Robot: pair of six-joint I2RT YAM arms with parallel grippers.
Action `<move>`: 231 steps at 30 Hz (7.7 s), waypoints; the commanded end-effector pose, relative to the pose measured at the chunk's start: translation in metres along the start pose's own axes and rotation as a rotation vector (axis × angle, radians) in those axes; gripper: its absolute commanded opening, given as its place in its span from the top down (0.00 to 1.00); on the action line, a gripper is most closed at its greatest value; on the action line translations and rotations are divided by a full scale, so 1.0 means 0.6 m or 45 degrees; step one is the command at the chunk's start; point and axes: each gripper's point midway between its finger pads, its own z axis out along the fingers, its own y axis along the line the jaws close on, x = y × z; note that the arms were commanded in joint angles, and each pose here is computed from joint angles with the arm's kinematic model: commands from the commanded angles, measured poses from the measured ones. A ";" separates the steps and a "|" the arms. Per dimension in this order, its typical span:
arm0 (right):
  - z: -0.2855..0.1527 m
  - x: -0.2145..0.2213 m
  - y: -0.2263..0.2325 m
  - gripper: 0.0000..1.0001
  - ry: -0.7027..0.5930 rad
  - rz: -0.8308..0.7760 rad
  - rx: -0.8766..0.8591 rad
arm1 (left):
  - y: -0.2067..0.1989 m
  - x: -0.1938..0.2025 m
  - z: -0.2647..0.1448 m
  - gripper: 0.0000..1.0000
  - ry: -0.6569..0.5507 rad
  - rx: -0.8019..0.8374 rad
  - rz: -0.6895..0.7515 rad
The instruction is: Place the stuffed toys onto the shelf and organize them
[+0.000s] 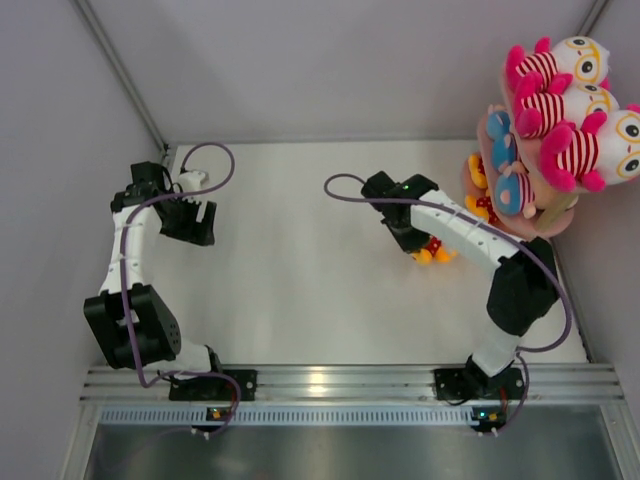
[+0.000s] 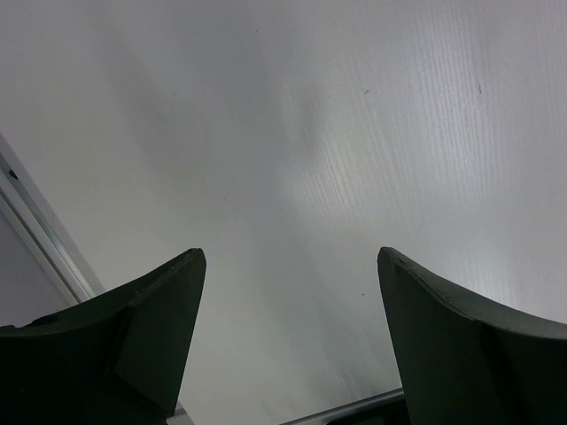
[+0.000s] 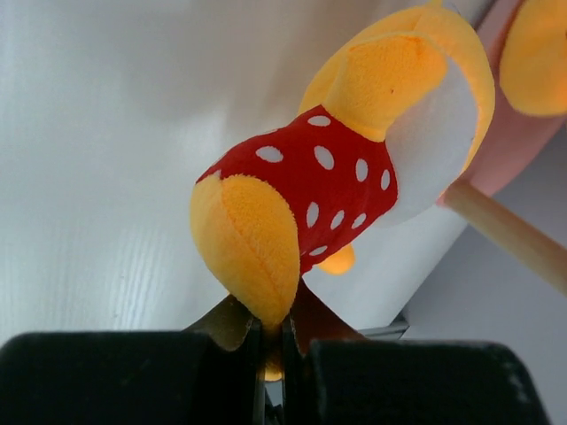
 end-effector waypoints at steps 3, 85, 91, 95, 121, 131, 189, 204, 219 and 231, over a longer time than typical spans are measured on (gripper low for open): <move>-0.035 0.070 -0.110 1.00 0.108 0.212 0.145 | -0.001 -0.018 -0.018 0.15 -0.059 0.009 0.040; 0.199 -0.036 -0.377 0.33 0.129 -0.186 0.747 | 0.016 -0.009 0.031 0.16 0.026 0.075 -0.021; 0.223 -0.038 -0.396 0.47 0.172 -0.260 0.799 | 0.015 -0.012 0.039 0.16 0.031 0.099 -0.031; 0.234 -0.047 -0.408 0.46 0.163 -0.262 0.830 | 0.017 -0.013 0.044 0.16 0.035 0.104 -0.043; 0.298 -0.070 -0.419 1.00 0.134 -0.055 0.689 | 0.033 -0.017 0.063 0.17 0.077 0.088 -0.083; 0.274 -0.175 -0.408 1.00 -0.120 0.119 0.587 | 0.036 -0.019 0.057 0.17 0.072 0.067 -0.087; 0.095 -0.102 -0.047 0.33 -0.727 -0.709 -0.096 | 0.023 -0.029 0.001 0.16 -0.010 0.008 -0.054; 0.166 -0.139 -0.059 0.31 -0.621 -0.821 -0.048 | 0.030 -0.026 -0.002 0.16 0.006 -0.023 -0.054; 0.133 -0.141 -0.036 1.00 -0.541 -0.397 -0.165 | 0.024 -0.028 0.006 0.16 0.001 0.017 -0.047; 0.063 0.072 -0.042 1.00 0.024 0.444 -0.091 | 0.013 -0.044 0.009 0.17 -0.045 0.088 -0.014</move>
